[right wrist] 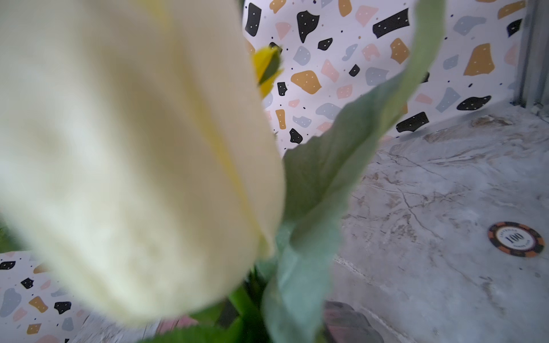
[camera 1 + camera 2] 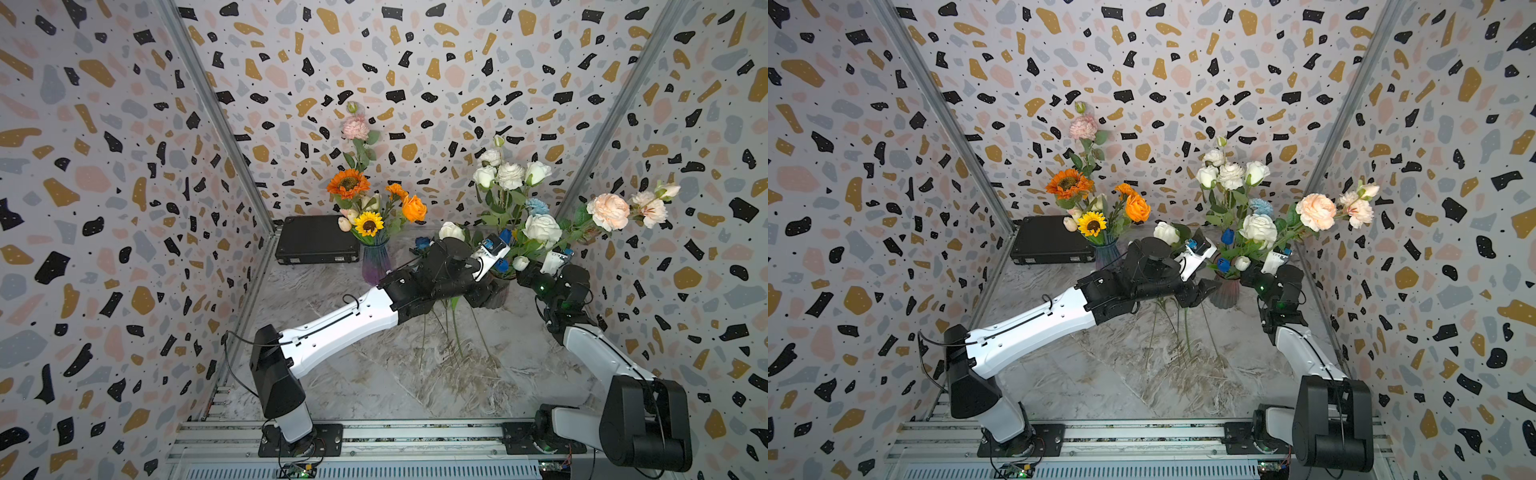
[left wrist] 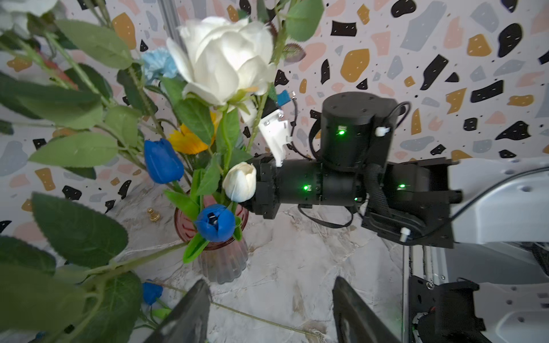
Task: Pick out blue flowers from the vase
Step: Move the vase to the center of the board.
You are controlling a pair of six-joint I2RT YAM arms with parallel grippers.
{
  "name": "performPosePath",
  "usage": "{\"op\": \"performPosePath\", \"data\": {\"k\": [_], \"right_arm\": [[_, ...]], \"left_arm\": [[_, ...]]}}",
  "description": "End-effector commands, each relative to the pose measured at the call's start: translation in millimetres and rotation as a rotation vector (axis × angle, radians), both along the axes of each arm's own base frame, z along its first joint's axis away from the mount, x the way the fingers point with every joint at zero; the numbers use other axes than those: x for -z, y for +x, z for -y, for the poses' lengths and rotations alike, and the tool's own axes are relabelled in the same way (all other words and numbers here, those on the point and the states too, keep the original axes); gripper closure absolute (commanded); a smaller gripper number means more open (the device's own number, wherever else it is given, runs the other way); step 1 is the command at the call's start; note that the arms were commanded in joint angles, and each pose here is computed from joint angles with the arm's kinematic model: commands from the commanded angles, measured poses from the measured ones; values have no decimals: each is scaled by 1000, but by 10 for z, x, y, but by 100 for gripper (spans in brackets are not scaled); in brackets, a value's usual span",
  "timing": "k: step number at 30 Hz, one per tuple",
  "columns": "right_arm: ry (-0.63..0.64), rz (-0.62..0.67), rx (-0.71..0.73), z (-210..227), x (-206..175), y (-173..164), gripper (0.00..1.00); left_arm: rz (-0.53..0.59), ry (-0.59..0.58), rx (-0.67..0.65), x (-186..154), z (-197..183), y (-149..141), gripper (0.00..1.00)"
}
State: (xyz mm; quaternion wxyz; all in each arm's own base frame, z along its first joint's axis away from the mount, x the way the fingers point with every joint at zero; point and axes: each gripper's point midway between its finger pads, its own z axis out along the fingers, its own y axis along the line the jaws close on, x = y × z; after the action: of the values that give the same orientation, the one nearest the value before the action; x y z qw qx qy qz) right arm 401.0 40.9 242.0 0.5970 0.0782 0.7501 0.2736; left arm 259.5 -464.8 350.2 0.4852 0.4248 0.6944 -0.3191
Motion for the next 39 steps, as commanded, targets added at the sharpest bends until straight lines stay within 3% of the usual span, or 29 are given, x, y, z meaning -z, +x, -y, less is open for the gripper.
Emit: {"op": "performPosePath", "data": {"k": [1, 12, 28, 39], "right_arm": [[25, -57, 25, 6, 88, -93, 77], [3, -65, 104, 25, 29, -190, 78], [4, -53, 104, -22, 52, -271, 78], [3, -54, 91, -41, 77, -325, 78]], "left_arm": [[44, -53, -91, -68, 44, 217, 34], [65, -14, -140, 304, 172, 419, 32], [105, 1, -170, 708, 361, 623, 33], [152, -95, -204, 661, 441, 793, 35]]}}
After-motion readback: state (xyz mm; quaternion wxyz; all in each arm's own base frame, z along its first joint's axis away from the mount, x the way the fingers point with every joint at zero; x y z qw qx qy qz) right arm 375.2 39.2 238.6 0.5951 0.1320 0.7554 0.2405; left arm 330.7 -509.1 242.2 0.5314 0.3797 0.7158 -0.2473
